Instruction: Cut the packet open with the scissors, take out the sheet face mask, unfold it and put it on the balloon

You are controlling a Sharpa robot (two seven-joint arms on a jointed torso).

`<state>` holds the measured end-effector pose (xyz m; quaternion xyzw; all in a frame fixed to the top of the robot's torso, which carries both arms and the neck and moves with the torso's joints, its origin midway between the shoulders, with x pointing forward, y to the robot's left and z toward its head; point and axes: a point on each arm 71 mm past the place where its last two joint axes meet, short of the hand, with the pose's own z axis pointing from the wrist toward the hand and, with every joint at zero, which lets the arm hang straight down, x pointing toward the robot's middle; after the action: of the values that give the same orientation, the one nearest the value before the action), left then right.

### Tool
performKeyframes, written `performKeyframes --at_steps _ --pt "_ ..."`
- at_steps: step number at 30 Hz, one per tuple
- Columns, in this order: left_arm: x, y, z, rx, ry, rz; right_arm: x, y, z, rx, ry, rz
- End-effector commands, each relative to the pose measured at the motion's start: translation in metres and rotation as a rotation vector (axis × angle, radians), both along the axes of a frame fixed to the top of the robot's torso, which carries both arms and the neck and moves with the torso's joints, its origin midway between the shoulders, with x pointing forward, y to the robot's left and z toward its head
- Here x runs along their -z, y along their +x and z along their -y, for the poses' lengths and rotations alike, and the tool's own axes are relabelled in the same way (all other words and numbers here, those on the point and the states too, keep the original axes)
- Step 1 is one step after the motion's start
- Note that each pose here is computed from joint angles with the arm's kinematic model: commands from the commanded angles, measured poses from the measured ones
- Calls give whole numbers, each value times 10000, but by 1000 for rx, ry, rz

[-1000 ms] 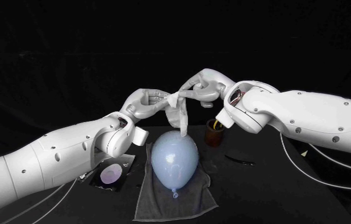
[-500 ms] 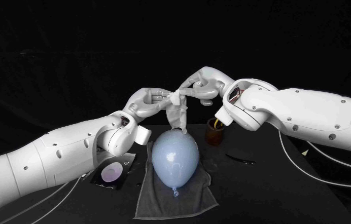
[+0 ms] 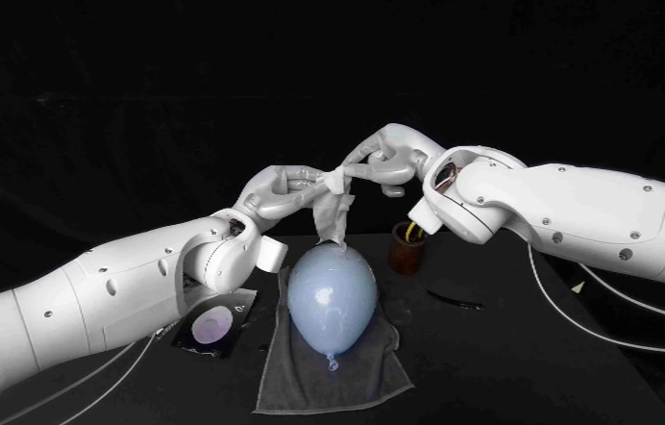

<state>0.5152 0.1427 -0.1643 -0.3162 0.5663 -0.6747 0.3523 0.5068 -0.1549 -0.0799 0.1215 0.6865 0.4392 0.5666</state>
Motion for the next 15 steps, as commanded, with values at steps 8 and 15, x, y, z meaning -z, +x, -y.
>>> performKeyframes --at_steps 8,15 --pt "42 -17 11 20 -76 -167 33 116 134 87 28 -54" --pt "54 -44 9 30 -95 -218 92 197 208 129 -3 -82"
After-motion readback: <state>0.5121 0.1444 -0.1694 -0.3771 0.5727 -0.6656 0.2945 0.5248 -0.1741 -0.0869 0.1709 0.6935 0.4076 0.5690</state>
